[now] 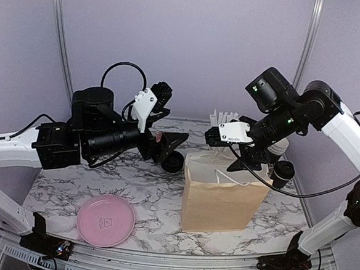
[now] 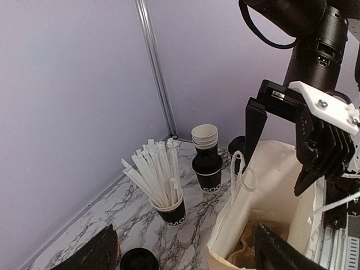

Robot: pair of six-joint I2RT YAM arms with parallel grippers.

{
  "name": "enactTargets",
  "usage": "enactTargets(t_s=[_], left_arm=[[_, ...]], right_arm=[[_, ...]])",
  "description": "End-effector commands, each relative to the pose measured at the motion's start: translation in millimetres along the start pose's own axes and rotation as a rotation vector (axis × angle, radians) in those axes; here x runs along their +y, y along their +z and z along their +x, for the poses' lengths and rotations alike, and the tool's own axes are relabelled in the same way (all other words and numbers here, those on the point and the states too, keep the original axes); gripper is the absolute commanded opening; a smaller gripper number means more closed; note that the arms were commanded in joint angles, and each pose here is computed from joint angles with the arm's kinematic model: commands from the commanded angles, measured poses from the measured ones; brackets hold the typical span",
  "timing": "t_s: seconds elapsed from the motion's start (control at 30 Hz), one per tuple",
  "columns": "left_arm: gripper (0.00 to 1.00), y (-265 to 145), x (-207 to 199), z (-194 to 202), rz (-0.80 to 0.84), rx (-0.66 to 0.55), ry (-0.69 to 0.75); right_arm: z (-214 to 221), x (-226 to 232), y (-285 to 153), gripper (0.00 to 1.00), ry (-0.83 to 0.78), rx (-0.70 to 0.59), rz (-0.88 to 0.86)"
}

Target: Pack the takeout coffee

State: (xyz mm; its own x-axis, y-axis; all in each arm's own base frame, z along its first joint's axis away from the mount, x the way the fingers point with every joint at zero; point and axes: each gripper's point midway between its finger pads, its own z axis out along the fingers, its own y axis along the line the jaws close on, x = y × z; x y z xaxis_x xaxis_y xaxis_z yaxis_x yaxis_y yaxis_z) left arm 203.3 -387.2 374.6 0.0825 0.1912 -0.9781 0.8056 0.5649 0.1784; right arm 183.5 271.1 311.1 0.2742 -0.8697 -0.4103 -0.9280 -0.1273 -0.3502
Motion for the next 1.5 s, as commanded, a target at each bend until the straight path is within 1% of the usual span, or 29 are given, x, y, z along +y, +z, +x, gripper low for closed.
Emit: enactTargets(t_s=[0.0, 0.1, 0.13, 0.23, 0.33, 0.47, 0.53, 0.6, 0.67, 0.83, 0.93, 1.03, 1.13, 1.2, 1.27, 1.3, 1.37, 1.47], left_arm=[[0.85, 32.1, -18.0, -14.0, 0.146, 0.000, -0.043], [0.85, 57.6, -28.7, -11.9, 0.209, 0.038, -0.041], [0.85, 66.4, -29.7, -5.8, 0.208, 0.074, -0.041], [0.84, 87.7, -26.1, -1.0, 0.191, 0.116, -0.062], [0.84, 101.1, -18.0, 2.3, 0.179, 0.138, -0.096], [0.84, 114.6, -17.7, 11.7, 0.235, 0.166, -0.129], [0.83, 118.1, -18.6, 13.8, 0.266, 0.193, -0.134], [0.82, 117.8, -20.8, 17.1, 0.293, 0.235, -0.127], [0.81, 112.6, -23.8, 23.3, 0.317, 0.281, -0.106], [0.81, 106.8, -19.1, 44.6, 0.290, 0.364, -0.058], [0.81, 108.8, -30.5, 49.5, 0.353, 0.384, -0.069], [0.76, 109.3, -40.8, 42.5, 0.419, 0.383, -0.088], [0.74, 108.2, -19.3, 40.1, 0.300, 0.409, -0.064], [0.82, 94.7, -12.6, 45.3, 0.280, 0.467, -0.023], [0.88, 77.5, -18.5, 52.8, 0.335, 0.513, 0.022], [0.90, 71.8, -22.7, 53.0, 0.362, 0.514, 0.032], [0.91, 72.7, -35.4, 52.5, 0.416, 0.503, 0.046], [0.91, 87.7, -53.5, 45.7, 0.467, 0.476, 0.051]], right_arm=[[-11.8, -6.0, -29.7, 0.74, -0.055, -0.080, 0.061], [-12.4, -10.6, -45.3, 0.74, -0.065, -0.112, 0.105], [-10.9, -12.0, -49.6, 0.74, -0.067, -0.117, 0.119], [-5.4, -19.2, -66.1, 0.75, -0.054, -0.146, 0.163], [1.7, -18.3, -83.3, 0.75, -0.037, -0.191, 0.185], [9.7, -8.4, -83.6, 0.75, 0.014, -0.215, 0.158], [8.0, -8.4, -95.2, 0.75, 0.039, -0.258, 0.155], [1.7, -6.3, -110.5, 0.75, 0.057, -0.322, 0.150], [-3.3, 1.6, -115.5, 0.76, 0.055, -0.373, 0.123], [8.1, -6.9, -107.7, 0.75, 0.099, -0.378, 0.114], [12.8, -14.3, -102.7, 0.74, 0.109, -0.379, 0.140], [20.3, -27.7, -95.3, 0.73, 0.123, -0.375, 0.193], [27.4, -46.1, -89.5, 0.73, 0.161, -0.367, 0.266], [29.9, -57.9, -88.5, 0.73, 0.193, -0.371, 0.298], [31.7, -64.5, -86.2, 0.73, 0.223, -0.374, 0.303], [32.4, -67.0, -85.2, 0.73, 0.236, -0.378, 0.304], [34.5, -74.1, -82.4, 0.73, 0.264, -0.383, 0.313], [38.6, -89.0, -81.6, 0.73, 0.333, -0.408, 0.339]])
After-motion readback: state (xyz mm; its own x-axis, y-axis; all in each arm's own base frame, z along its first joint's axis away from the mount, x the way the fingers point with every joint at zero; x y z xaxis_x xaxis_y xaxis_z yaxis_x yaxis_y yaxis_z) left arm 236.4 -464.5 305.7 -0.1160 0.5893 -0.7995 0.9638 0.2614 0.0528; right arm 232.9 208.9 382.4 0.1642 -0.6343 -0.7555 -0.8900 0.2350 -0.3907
